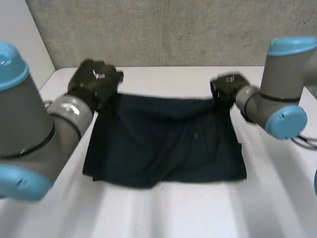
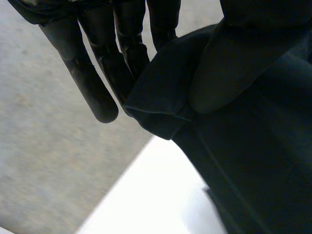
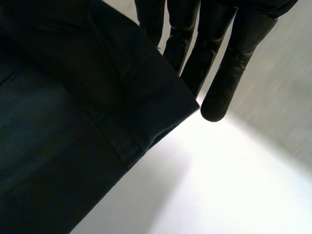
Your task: Fold the shorts.
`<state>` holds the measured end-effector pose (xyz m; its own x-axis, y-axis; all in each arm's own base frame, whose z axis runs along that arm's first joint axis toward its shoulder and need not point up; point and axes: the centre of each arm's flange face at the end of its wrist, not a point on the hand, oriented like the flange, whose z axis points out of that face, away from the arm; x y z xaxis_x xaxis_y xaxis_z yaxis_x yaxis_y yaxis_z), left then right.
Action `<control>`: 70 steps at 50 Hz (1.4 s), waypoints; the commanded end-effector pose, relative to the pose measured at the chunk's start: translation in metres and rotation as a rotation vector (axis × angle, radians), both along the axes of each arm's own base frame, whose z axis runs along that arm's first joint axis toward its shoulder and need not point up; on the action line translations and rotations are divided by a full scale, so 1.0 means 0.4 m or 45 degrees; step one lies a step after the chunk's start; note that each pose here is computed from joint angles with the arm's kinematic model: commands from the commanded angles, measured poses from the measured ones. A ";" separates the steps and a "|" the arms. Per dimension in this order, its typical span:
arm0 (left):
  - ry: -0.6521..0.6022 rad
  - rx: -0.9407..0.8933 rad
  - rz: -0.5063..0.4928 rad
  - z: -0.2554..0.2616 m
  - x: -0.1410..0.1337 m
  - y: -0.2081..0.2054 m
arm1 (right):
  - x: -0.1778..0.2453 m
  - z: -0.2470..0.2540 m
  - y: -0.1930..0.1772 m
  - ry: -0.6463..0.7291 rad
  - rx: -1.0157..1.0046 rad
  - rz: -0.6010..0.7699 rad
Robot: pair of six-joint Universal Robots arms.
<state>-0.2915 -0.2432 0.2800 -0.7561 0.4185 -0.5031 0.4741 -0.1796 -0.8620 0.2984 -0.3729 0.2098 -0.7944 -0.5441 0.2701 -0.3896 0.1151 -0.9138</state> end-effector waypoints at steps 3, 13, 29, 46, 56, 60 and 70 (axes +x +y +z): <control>0.240 -0.659 0.209 0.251 -0.003 -0.219 | 0.046 0.439 -0.016 -0.382 -1.042 0.015; 0.570 -1.143 0.279 0.449 0.022 -0.184 | 0.012 0.584 0.053 -0.537 -1.412 -0.018; 0.249 -0.598 0.213 0.035 0.003 -0.173 | 0.043 0.124 0.020 -0.158 -0.711 0.082; -0.215 0.165 0.129 -0.297 0.038 -0.031 | -0.015 -0.138 0.136 0.333 -0.010 0.196; -0.471 0.439 0.072 -0.233 0.144 0.164 | -0.088 -0.044 0.309 0.514 0.169 0.295; -0.640 0.511 -0.063 -0.227 0.187 0.277 | -0.140 -0.061 0.426 0.767 0.341 0.464; -0.760 0.308 -0.296 -0.198 0.188 0.340 | -0.188 -0.044 0.521 0.902 0.393 0.610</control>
